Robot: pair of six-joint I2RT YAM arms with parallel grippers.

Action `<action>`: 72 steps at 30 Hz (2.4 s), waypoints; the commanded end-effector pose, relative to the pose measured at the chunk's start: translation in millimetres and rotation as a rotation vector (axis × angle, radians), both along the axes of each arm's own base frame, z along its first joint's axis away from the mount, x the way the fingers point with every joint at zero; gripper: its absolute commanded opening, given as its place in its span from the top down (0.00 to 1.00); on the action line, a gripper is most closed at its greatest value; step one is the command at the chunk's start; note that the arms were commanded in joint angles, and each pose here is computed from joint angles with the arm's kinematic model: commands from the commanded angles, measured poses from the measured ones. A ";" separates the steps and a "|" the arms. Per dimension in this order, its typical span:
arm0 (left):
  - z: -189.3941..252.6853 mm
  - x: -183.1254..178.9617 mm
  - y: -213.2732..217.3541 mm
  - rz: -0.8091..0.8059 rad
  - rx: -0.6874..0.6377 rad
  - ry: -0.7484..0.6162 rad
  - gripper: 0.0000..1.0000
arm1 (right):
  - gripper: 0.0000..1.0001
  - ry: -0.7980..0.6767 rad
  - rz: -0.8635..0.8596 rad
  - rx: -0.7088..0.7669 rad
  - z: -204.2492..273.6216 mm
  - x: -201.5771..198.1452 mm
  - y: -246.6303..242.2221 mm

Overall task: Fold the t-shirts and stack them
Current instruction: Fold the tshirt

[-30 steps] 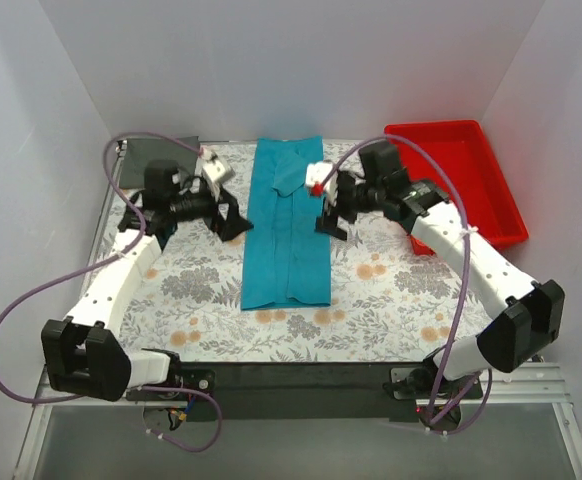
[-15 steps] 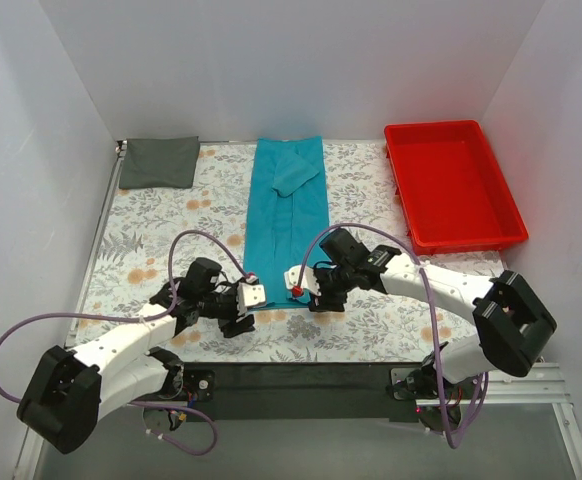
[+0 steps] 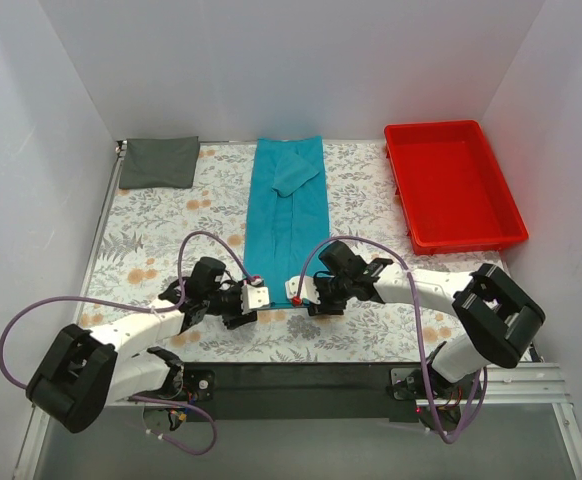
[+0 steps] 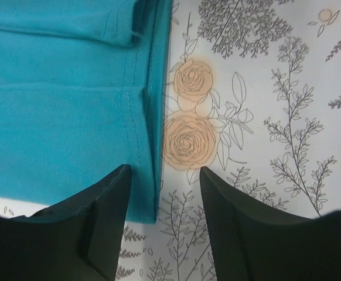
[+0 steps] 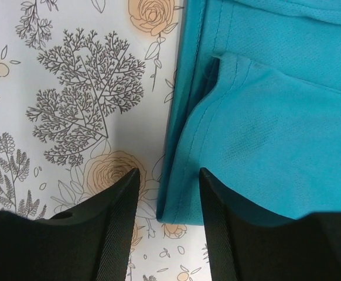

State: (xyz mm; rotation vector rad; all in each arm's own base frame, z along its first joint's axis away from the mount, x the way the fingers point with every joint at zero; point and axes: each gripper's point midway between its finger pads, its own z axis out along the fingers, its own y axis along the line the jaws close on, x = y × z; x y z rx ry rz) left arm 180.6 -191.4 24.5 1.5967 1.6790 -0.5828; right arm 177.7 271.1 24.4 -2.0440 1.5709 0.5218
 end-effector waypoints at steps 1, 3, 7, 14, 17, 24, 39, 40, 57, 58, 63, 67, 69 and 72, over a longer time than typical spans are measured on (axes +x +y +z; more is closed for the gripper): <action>-0.3 8.3 -3.0 -0.034 0.010 -0.058 0.52 | 0.49 -0.038 -0.015 -0.023 -16.0 6.1 -4.7; -7.8 7.4 -1.1 -0.040 0.028 -0.049 0.56 | 0.63 -0.017 -0.025 -0.046 -24.4 3.7 -8.9; -21.7 7.4 5.1 -0.031 0.084 -0.014 0.65 | 0.82 0.005 -0.045 -0.077 -34.1 2.5 -15.3; -36.5 4.0 11.3 -0.070 0.151 0.021 0.89 | 0.99 0.009 -0.056 -0.077 -31.0 2.8 -15.3; -35.6 1.0 10.0 -0.081 0.153 0.045 0.99 | 0.99 0.031 -0.052 -0.063 -23.1 -0.3 -10.7; 11.3 -19.4 -9.6 -0.138 0.032 0.057 1.00 | 0.99 0.093 -0.035 0.014 8.4 -30.2 3.2; 84.8 44.7 -16.7 -0.071 0.004 -0.185 1.00 | 0.99 -0.019 -0.063 0.140 80.1 32.7 2.6; 79.5 57.6 -15.6 -0.068 0.019 -0.195 1.00 | 0.99 -0.037 -0.065 0.147 85.6 44.7 5.5; 86.2 237.4 -16.3 -0.004 -0.009 -0.357 1.00 | 0.99 -0.238 -0.086 0.146 99.3 209.2 10.7; 85.4 243.6 -15.8 -0.005 -0.006 -0.368 1.00 | 0.99 -0.229 -0.092 0.143 92.2 217.3 9.6; 83.6 280.4 -14.9 0.004 -0.002 -0.403 1.00 | 0.99 -0.244 -0.111 0.141 85.1 249.8 9.7; 75.8 298.6 -14.3 0.012 0.003 -0.411 1.00 | 0.99 -0.242 -0.129 0.138 73.4 271.5 9.3; 66.3 302.3 -14.7 0.009 0.011 -0.402 1.00 | 0.99 -0.246 -0.129 0.138 69.6 275.8 11.1; 57.9 308.6 -13.8 0.021 0.019 -0.414 1.00 | 0.99 -0.242 -0.138 0.131 60.6 281.2 10.8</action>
